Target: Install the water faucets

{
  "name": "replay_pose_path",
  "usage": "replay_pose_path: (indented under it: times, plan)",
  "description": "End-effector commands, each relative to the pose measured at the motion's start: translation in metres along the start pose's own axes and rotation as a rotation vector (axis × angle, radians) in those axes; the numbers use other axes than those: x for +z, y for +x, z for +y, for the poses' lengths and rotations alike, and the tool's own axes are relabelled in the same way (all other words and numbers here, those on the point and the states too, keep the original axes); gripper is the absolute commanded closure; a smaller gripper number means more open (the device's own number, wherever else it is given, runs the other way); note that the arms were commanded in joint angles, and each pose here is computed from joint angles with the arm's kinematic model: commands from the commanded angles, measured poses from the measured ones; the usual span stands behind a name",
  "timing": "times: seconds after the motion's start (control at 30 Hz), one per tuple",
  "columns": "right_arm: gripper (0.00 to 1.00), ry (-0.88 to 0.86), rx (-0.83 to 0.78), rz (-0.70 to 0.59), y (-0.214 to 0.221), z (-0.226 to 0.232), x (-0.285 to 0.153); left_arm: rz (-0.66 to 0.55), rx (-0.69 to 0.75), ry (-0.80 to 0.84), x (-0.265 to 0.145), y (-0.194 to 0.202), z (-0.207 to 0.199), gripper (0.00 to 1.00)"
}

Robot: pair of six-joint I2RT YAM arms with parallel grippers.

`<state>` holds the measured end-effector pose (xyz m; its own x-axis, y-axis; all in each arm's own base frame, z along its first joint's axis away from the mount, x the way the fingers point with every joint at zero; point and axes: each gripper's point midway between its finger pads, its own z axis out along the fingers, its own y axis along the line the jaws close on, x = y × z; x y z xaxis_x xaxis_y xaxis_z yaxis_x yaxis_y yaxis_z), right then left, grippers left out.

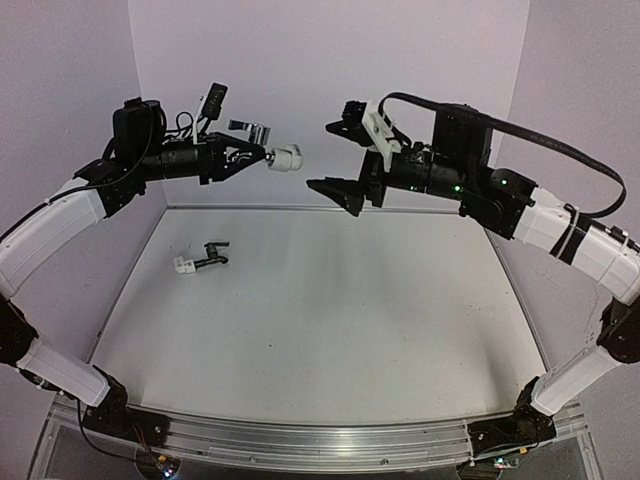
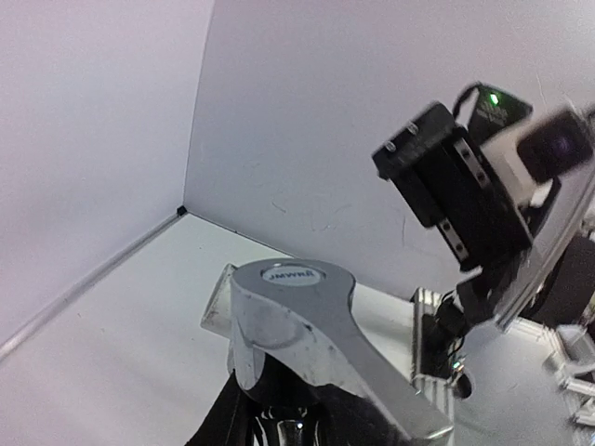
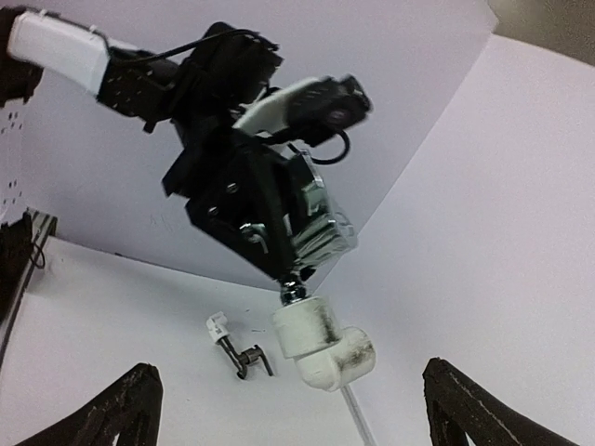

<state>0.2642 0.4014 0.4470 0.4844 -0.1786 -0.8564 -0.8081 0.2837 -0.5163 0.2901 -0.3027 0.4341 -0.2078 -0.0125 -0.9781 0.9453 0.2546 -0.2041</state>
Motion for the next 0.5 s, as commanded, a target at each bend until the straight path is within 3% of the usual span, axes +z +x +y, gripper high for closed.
replay_pose_path:
  times: [0.0, 0.2, 0.47]
  plan:
    - [0.03, -0.064, -0.291, -0.077, -0.004, 0.019, -0.001, -0.127, -0.399, 0.009, -0.014, -0.046, -0.013, 1.00]
    - [0.06, -0.086, -0.513, -0.155, 0.005, 0.033, 0.009, -0.033, -0.800, 0.125, -0.008, -0.031, -0.025, 1.00]
    - [0.10, -0.062, -0.513, -0.210, 0.010, 0.028, 0.035, -0.058, -0.918, 0.154, -0.027, -0.038, -0.046, 1.00]
